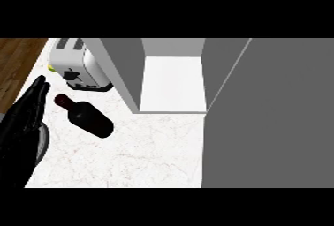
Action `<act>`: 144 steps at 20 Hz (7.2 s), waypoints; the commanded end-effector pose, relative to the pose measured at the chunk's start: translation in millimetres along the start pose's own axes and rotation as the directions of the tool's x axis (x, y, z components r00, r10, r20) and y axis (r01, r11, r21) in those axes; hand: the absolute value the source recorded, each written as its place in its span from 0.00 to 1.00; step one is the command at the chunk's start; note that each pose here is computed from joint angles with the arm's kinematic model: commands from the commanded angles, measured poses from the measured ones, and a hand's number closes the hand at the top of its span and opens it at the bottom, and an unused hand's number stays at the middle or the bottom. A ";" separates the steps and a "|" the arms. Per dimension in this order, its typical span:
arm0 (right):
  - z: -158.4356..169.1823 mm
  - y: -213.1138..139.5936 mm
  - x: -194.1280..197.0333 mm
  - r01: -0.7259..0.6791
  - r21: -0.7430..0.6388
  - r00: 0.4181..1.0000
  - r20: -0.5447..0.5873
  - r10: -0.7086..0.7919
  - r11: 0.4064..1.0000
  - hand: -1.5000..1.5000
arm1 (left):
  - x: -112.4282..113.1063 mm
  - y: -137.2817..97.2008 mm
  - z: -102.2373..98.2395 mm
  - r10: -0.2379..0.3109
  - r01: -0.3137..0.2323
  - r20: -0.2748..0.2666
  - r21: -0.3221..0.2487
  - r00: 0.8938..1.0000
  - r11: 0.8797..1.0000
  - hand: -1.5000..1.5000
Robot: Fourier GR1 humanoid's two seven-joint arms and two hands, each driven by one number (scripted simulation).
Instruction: Pick up the wine, place it into the cabinet and close the cabinet
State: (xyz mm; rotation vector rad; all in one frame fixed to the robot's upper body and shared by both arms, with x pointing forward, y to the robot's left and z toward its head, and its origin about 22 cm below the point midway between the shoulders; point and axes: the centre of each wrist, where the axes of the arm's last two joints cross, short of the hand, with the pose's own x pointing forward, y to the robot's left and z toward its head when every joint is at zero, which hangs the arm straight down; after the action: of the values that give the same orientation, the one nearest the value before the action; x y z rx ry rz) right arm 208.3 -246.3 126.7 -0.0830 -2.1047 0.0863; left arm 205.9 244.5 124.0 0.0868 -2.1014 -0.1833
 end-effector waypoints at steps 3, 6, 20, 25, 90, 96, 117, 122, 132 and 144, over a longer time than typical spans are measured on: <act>16.0 -4.3 4.0 -0.014 0.001 1.000 -0.026 0.014 1.000 0.00 | -8.9 18.6 -26.0 0.179 -0.167 0.032 -0.233 0.983 0.958 0.00; 10.6 7.6 12.9 0.007 0.008 1.000 -0.004 -0.007 1.000 0.00 | -18.7 27.1 -41.8 0.339 -0.288 0.056 -0.411 0.939 0.865 0.00; 59.3 48.1 102.9 0.238 0.132 0.963 -0.160 -0.216 0.962 0.00 | 5.2 108.7 -53.7 0.483 -0.560 -0.286 -0.473 0.828 0.680 0.00; 50.1 54.2 105.9 0.240 0.148 0.964 -0.155 -0.217 0.959 0.00 | 16.0 121.2 -70.5 0.478 -0.569 -0.310 -0.463 0.822 0.680 0.00; 48.6 68.0 141.3 0.256 0.164 0.960 -0.154 -0.232 0.953 0.00 | -199.3 108.5 0.9 0.274 -0.456 -0.475 -0.326 0.836 0.828 0.00; 54.5 65.4 142.2 0.241 0.183 0.963 -0.169 -0.211 0.953 0.00 | -218.6 97.9 15.8 0.265 -0.421 -0.464 -0.275 0.845 0.864 0.00; 54.5 68.6 142.5 0.242 0.189 0.964 -0.154 -0.215 0.952 0.00 | -240.6 83.7 41.5 0.342 -0.574 -0.568 -0.297 0.748 0.763 0.00; 41.5 73.1 133.1 0.234 0.204 0.966 -0.156 -0.205 0.950 0.00 | -246.3 65.5 28.7 0.380 -0.592 -0.555 -0.269 0.740 0.760 0.00; 45.4 72.2 134.8 0.234 0.194 0.966 -0.156 -0.205 0.953 0.00 | -245.1 54.3 14.8 0.390 -0.564 -0.479 -0.296 0.786 0.771 1.00; 57.1 63.6 130.4 0.206 0.160 0.971 -0.158 -0.181 0.965 0.00 | -252.3 25.8 103.4 0.305 -0.318 -0.374 0.029 0.876 0.948 1.00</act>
State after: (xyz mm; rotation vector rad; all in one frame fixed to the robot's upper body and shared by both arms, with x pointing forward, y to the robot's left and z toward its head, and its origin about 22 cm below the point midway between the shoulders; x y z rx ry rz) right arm 119.5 -159.8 188.5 0.2056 -1.8814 0.1668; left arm 281.6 323.7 -111.3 -0.2845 -1.6932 -0.1118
